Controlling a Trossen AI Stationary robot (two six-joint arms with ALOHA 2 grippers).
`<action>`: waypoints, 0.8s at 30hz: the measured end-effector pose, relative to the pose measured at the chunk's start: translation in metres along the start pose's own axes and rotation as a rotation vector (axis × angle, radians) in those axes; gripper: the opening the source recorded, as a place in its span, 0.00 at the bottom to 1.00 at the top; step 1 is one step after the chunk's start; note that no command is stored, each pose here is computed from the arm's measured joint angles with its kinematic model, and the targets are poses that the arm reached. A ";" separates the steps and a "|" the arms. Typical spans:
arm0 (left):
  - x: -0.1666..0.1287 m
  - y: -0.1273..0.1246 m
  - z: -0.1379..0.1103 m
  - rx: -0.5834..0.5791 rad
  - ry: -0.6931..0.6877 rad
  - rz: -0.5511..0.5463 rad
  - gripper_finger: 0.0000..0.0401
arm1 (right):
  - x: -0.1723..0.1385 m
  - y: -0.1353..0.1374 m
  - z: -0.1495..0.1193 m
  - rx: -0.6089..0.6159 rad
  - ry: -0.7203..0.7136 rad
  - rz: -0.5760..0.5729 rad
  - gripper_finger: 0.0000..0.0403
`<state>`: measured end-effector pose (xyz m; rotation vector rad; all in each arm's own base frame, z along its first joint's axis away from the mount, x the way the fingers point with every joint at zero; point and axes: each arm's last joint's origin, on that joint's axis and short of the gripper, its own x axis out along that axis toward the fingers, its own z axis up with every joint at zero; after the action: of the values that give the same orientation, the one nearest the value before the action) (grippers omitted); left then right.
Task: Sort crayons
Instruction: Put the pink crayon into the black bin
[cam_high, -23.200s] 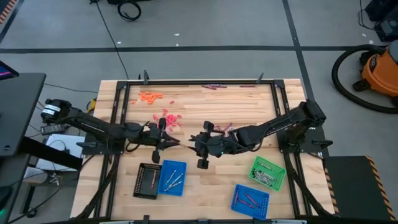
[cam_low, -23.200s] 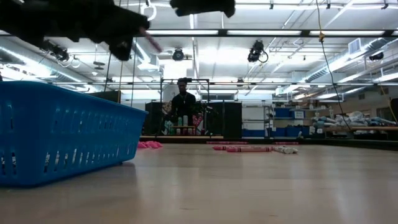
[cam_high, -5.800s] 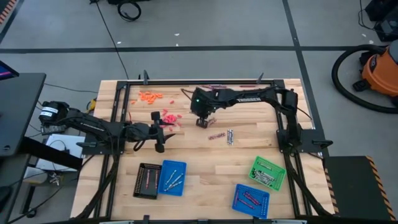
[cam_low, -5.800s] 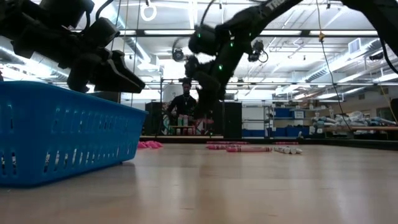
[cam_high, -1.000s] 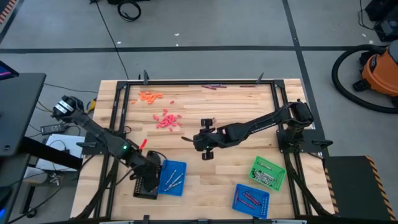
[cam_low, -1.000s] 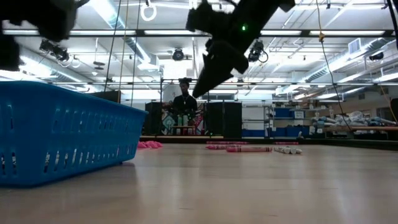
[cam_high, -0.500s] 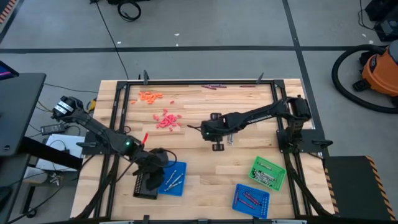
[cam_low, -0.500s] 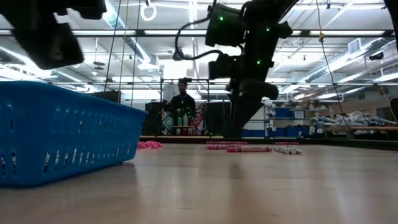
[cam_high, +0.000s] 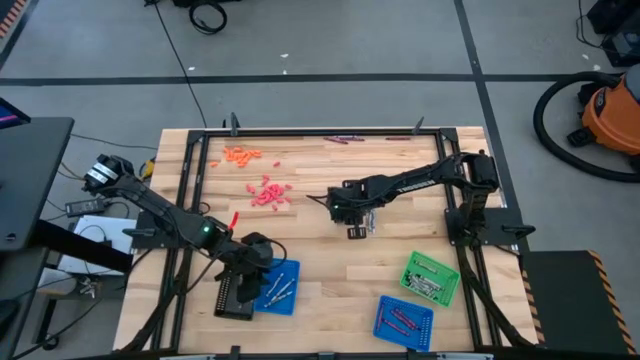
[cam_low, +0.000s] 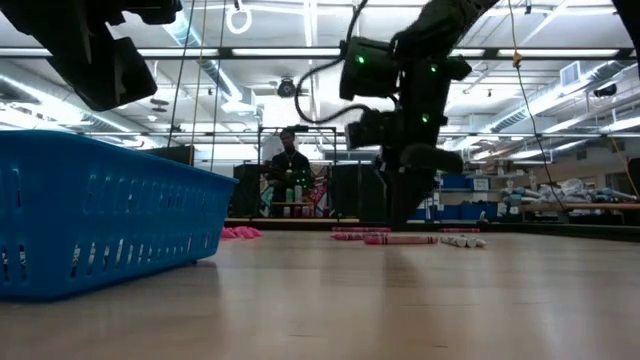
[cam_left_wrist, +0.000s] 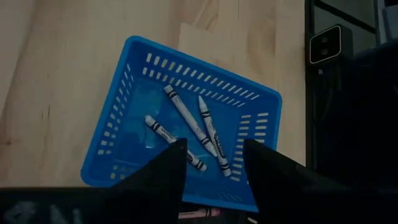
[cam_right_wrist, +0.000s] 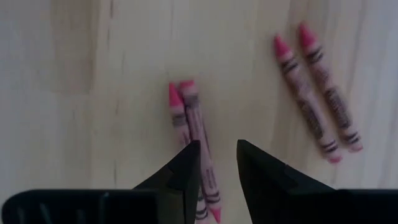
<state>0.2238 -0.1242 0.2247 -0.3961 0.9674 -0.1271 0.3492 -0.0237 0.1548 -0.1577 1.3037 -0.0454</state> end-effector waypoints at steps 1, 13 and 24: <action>0.000 0.000 0.000 0.002 0.001 -0.001 0.42 | 0.002 0.000 -0.003 0.002 0.009 0.001 0.28; 0.000 -0.001 -0.001 0.003 0.002 -0.001 0.42 | 0.012 -0.004 -0.011 0.038 -0.013 0.034 0.28; 0.008 0.000 0.004 0.019 -0.098 0.098 0.42 | 0.016 -0.014 -0.017 0.078 -0.028 0.090 0.09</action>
<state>0.2314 -0.1251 0.2202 -0.3334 0.8862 -0.0279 0.3379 -0.0414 0.1368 -0.0327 1.2774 -0.0167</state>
